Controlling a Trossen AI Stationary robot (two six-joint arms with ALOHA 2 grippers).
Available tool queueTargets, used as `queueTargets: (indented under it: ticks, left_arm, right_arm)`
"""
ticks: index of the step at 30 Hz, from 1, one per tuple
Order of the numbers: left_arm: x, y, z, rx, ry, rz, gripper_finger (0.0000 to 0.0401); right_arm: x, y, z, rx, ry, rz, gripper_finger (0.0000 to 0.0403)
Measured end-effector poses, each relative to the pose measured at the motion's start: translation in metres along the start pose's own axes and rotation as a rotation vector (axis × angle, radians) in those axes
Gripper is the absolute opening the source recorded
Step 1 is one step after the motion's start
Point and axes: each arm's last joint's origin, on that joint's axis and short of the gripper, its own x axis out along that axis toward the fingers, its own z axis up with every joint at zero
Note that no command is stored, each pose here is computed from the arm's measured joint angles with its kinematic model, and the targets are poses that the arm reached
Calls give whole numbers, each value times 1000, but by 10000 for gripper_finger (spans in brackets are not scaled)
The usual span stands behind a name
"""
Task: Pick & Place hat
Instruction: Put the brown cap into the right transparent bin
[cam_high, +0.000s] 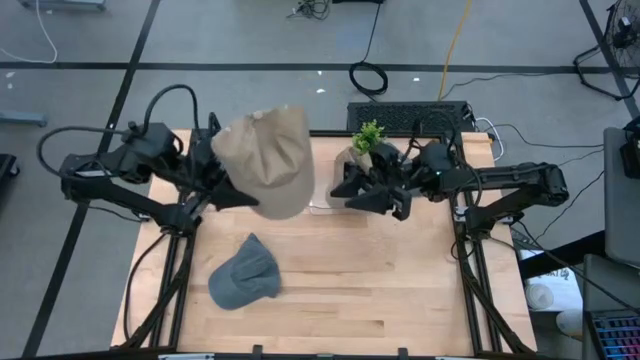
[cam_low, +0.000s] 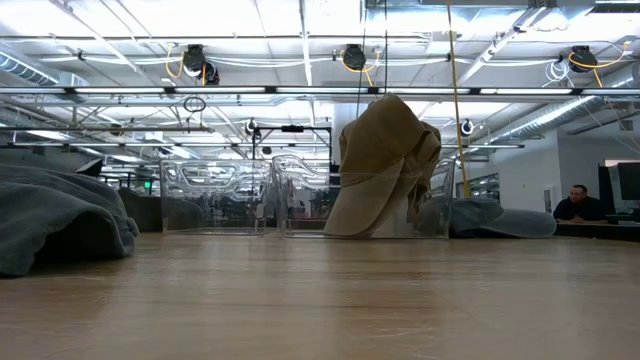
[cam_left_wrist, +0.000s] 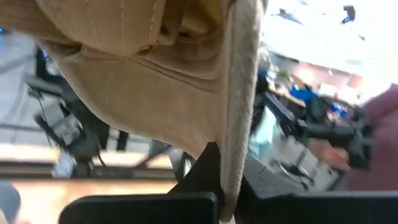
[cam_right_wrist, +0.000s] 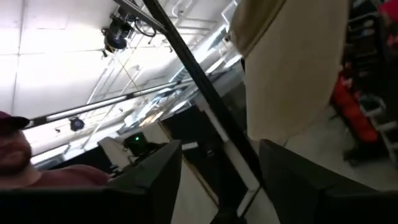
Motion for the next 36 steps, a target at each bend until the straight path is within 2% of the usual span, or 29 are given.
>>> queueTargets:
  ticks: [4,8,15,23,29,36]
  left_arm:
    - [-13,-6,-7,-46,93,-19,8]
    - [-24,-9,-15,-41,184,-11,8]
    - [-47,-11,-31,-48,359,61,8]
    - [-69,-14,-40,93,465,40,8]
    - [-62,-11,-44,115,516,23,8]
    - [-31,2,-57,129,630,28,8]
  right_arm:
    - [-3,-4,-1,78,39,-52,204]
    - [-7,-5,-2,95,70,-103,197]
    - [-11,-12,-4,-22,25,-297,177]
    - [-12,-16,-1,-97,-69,-435,149]
    - [-12,-12,13,-145,-102,-494,152]
    - [-8,7,42,-203,30,-601,152]
